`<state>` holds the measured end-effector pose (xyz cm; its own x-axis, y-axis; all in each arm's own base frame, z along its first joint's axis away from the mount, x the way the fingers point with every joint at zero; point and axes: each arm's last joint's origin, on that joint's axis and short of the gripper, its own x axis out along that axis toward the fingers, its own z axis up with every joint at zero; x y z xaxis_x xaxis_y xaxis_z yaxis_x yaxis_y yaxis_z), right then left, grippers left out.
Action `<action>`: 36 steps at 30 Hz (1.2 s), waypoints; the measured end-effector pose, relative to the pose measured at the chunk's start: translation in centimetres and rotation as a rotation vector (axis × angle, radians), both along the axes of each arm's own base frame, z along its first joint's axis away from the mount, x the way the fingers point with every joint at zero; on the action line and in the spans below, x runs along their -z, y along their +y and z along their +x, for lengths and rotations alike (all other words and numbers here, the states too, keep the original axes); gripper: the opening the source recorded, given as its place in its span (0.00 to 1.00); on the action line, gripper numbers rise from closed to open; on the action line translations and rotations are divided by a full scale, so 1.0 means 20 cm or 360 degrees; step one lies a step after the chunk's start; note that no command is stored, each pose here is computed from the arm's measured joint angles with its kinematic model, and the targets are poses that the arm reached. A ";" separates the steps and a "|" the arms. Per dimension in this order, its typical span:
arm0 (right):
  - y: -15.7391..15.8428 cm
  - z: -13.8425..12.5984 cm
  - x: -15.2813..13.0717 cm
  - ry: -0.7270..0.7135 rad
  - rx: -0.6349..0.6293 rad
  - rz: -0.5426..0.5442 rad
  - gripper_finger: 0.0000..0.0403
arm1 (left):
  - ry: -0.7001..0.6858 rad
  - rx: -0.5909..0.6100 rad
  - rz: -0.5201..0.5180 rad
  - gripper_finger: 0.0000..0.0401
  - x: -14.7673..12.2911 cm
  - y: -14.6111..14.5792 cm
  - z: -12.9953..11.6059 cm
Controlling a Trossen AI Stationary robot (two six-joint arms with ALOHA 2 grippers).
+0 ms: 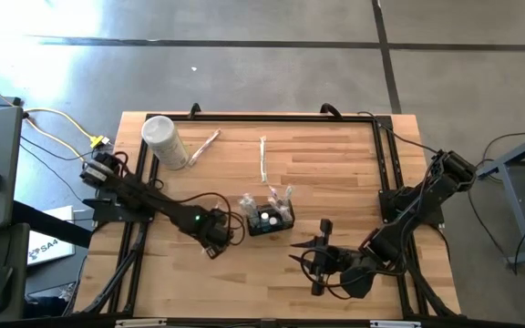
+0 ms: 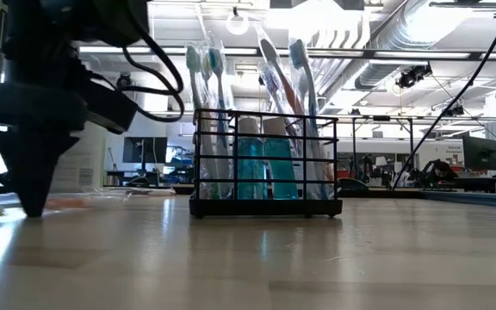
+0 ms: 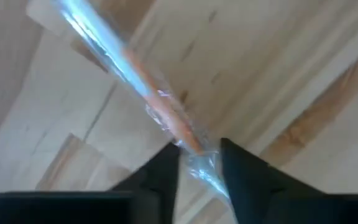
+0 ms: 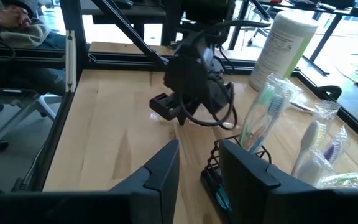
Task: Pick & Place toothbrushing station
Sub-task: Put the orange toothbrush into the black wire organizer
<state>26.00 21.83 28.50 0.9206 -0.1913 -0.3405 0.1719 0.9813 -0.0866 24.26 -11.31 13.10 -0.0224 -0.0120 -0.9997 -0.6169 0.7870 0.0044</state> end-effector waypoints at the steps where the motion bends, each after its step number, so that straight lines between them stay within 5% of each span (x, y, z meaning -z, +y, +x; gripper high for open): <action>1: 0.00 0.00 0.00 0.0000 -0.0002 0.0000 0.26 | 0.0005 0.0010 0.0002 0.22 0.00 -0.01 -0.01; 5: 0.00 0.00 0.00 0.0000 -0.0003 0.0008 0.26 | 0.0039 0.0066 0.0023 0.04 0.00 -0.05 -0.04; 13: 0.00 0.00 0.00 -0.0001 0.0000 0.0008 0.26 | 0.0342 0.0125 0.0071 0.03 -0.09 -0.12 -0.18; 19: 0.00 0.00 0.01 0.0013 0.0004 -0.0013 0.26 | 0.0553 0.0108 0.0337 0.03 -0.38 -0.21 -0.29; 27: -0.01 0.01 0.01 0.0001 0.0041 0.0068 0.26 | -0.0074 0.0375 0.0468 0.03 -0.76 -0.52 -0.39; 36: -0.04 0.05 0.01 0.0067 -0.0067 0.0371 0.26 | -0.0532 0.1035 0.0838 0.03 -0.82 -0.79 -0.41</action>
<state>27.08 21.03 28.31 0.9101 -0.0651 -0.4093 0.1317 0.9818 0.1367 16.15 -27.06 29.42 0.4278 0.3628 -0.8279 -0.0844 0.9279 0.3631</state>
